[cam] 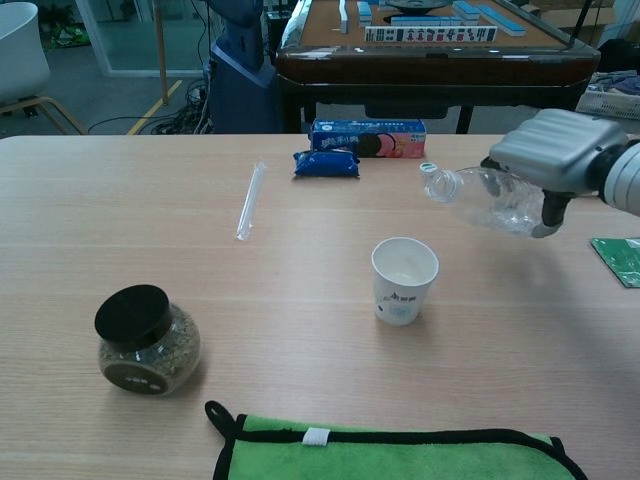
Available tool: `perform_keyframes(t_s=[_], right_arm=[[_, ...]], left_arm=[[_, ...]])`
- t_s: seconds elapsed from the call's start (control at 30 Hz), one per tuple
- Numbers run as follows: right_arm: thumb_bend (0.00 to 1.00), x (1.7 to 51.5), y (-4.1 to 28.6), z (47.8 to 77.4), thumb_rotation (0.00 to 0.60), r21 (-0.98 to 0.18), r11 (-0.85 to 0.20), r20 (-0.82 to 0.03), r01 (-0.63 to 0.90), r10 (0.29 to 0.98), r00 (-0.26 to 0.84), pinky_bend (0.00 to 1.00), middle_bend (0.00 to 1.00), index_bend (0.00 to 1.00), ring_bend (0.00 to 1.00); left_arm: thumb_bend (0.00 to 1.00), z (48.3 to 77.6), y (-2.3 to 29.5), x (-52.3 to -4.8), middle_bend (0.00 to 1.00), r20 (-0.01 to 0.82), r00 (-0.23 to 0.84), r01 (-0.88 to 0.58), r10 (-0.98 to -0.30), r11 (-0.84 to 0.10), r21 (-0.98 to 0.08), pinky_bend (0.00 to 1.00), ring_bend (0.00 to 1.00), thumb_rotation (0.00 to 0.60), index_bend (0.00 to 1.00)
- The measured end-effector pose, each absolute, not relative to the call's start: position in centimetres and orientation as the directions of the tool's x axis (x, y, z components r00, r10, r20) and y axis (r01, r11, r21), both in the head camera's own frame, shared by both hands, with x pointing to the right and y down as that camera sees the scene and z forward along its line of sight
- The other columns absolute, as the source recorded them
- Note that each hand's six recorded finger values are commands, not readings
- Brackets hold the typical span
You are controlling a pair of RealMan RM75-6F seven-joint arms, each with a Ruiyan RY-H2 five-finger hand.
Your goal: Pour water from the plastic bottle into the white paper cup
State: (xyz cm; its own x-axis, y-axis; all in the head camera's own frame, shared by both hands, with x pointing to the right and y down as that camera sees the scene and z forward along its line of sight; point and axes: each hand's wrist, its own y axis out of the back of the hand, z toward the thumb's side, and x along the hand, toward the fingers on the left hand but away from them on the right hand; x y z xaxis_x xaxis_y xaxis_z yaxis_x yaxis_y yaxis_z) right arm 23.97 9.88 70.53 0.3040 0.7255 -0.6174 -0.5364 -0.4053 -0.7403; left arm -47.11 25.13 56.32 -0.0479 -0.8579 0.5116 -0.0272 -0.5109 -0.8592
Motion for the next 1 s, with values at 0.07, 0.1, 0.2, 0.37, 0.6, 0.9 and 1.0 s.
perform_keyframes(t_s=[0.07, 0.1, 0.2, 0.37, 0.6, 0.9, 1.0], right_arm=[[0.15, 24.3, 10.1, 70.5, 0.6, -0.759, -0.449, -0.618, -0.472, 0.726, 0.303, 0.5, 0.63, 0.63, 0.52], [0.15, 24.5, 10.1, 70.5, 0.6, -0.766, -0.465, -0.616, -0.443, 0.727, 0.303, 0.5, 0.63, 0.63, 0.52], [0.15, 25.1, 10.5, 70.5, 0.6, -0.783, -0.524, -0.616, -0.335, 0.726, 0.305, 0.5, 0.63, 0.63, 0.52], [0.15, 26.1, 11.2, 70.4, 0.6, -0.774, -0.623, -0.623, -0.112, 0.719, 0.31, 0.5, 0.63, 0.63, 0.52], [0.15, 27.6, 12.2, 70.4, 0.6, -0.718, -0.676, -0.606, 0.164, 0.724, 0.33, 0.5, 0.62, 0.63, 0.52], [0.15, 30.9, 13.6, 71.5, 0.6, -0.666, -0.657, -0.576, 0.354, 0.754, 0.315, 0.5, 0.61, 0.63, 0.51], [0.15, 31.8, 14.2, 72.1, 0.6, -0.653, -0.65, -0.576, 0.389, 0.759, 0.303, 0.5, 0.61, 0.63, 0.51]], left_arm=[[0.04, 56.4, 25.2, -47.1, 0.34, 0.513, -0.048, -0.026, -0.857, -0.512, -0.858, 0.58, 0.42, 0.6, 0.21], [0.04, 56.4, 25.2, -47.1, 0.34, 0.514, -0.048, -0.026, -0.857, -0.513, -0.858, 0.58, 0.42, 0.6, 0.21], [0.04, 56.4, 25.2, -47.1, 0.34, 0.514, -0.049, -0.025, -0.856, -0.513, -0.858, 0.58, 0.42, 0.6, 0.21], [0.04, 56.5, 25.2, -47.2, 0.34, 0.517, -0.05, -0.023, -0.854, -0.517, -0.856, 0.58, 0.42, 0.6, 0.21], [0.04, 56.7, 25.4, -47.1, 0.34, 0.525, -0.051, -0.018, -0.849, -0.525, -0.851, 0.58, 0.42, 0.6, 0.21], [0.04, 56.8, 25.4, -47.1, 0.34, 0.53, -0.051, -0.015, -0.847, -0.53, -0.848, 0.58, 0.42, 0.6, 0.21], [0.04, 56.9, 25.5, -47.1, 0.34, 0.534, -0.048, -0.012, -0.844, -0.534, -0.845, 0.58, 0.42, 0.6, 0.21]])
